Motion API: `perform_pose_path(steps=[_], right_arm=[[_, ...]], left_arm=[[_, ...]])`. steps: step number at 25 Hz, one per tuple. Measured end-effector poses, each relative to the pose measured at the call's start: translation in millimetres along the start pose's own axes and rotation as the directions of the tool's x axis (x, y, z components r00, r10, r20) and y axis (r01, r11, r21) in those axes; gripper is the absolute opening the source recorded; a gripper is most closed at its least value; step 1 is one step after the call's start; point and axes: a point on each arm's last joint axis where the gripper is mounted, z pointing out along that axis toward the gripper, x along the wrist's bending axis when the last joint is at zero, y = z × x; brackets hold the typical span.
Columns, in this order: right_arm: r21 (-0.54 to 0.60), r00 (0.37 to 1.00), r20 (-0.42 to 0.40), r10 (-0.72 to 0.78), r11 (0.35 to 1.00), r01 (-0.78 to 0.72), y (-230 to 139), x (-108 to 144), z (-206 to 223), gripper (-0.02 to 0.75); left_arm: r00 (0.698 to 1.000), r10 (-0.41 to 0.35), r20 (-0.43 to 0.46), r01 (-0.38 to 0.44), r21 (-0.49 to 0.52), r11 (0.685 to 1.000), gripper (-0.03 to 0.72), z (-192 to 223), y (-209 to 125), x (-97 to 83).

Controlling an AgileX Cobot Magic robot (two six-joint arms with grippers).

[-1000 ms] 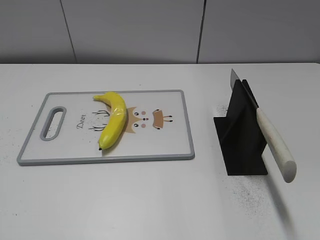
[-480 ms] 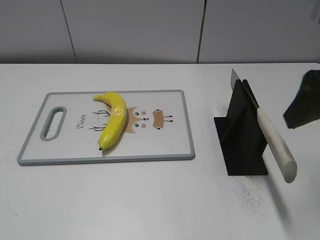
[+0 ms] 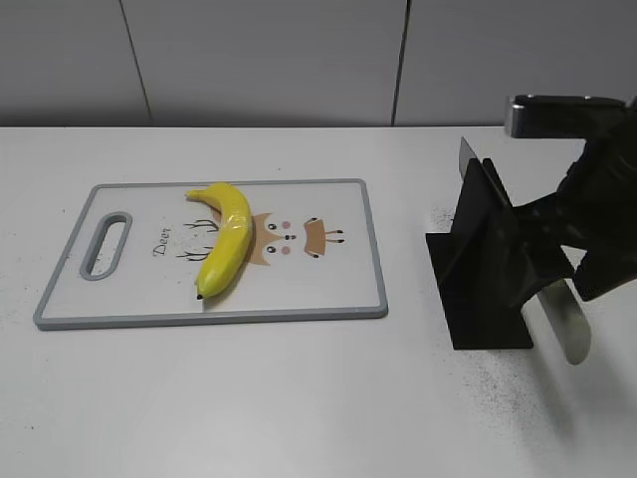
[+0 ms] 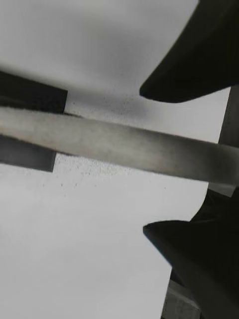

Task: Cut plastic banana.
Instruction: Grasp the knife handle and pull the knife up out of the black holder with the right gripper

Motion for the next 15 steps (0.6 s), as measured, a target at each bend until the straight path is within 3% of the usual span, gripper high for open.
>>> perform_pose_path(steps=[6, 10, 15], right_arm=[[0.035, 0.999, 0.037, 0.036, 0.999, -0.037, 6.7, -2.9, 18.8, 0.429], [0.037, 0.998, 0.025, 0.057, 0.998, -0.058, 6.7, -1.6, 19.2, 0.164], [0.039, 0.996, 0.007, 0.083, 0.996, -0.084, 6.2, -0.5, 18.0, 0.170]], left_arm=[[1.000, 0.000, 0.000, 0.000, 0.000, 1.000, 0.555, 0.0, 0.0, 0.0], [1.000, 0.000, -0.001, 0.000, 0.000, 1.000, 0.555, 0.0, 0.0, 0.1], [1.000, 0.000, -0.001, 0.000, 0.000, 1.000, 0.555, 0.0, 0.0, 0.1]])
